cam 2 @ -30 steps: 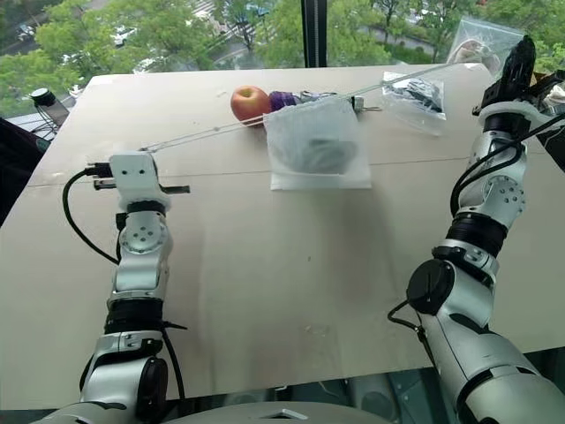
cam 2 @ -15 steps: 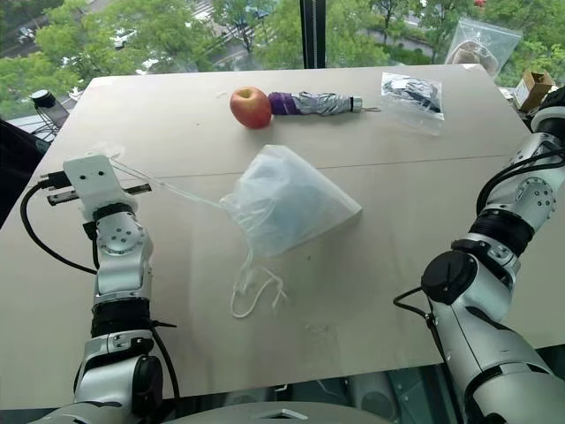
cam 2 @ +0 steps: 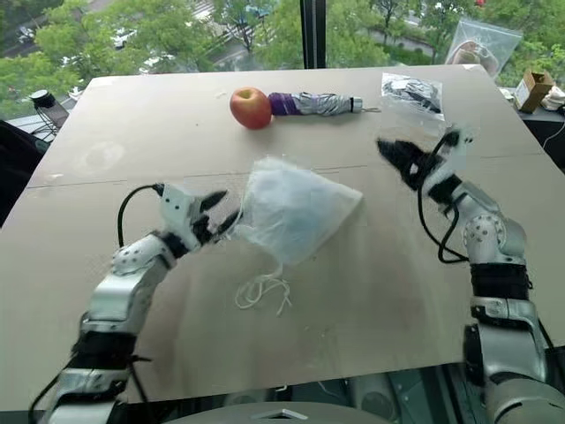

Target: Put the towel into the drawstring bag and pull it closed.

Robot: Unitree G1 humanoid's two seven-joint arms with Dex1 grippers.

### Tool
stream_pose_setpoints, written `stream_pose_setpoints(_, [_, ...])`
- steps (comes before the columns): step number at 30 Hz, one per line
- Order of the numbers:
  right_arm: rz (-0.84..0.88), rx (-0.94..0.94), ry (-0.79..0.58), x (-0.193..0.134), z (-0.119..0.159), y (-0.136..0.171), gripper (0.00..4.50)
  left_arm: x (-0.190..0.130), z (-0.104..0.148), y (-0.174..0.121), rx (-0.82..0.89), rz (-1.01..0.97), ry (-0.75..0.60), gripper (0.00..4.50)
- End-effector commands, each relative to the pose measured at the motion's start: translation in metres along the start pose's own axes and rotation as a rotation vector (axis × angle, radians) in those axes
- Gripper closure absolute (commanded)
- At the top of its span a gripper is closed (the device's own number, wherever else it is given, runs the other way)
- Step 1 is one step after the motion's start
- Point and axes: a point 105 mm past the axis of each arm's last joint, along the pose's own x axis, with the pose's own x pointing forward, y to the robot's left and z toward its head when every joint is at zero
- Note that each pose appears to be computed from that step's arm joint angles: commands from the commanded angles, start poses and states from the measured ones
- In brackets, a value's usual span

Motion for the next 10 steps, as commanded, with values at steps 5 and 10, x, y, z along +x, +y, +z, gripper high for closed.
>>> stream_pose_setpoints(5, [0.110,-0.357,0.303,-0.065,-0.056,-0.015,1.11,-0.063,-0.019,0.006,0.025,0.000,0.139,0.82])
stream_pose_setpoints(10, [0.107,-0.342,0.288,-0.086,-0.054,-0.022,1.11,-0.082,-0.022,0.008,0.048,0.032,0.163,0.82])
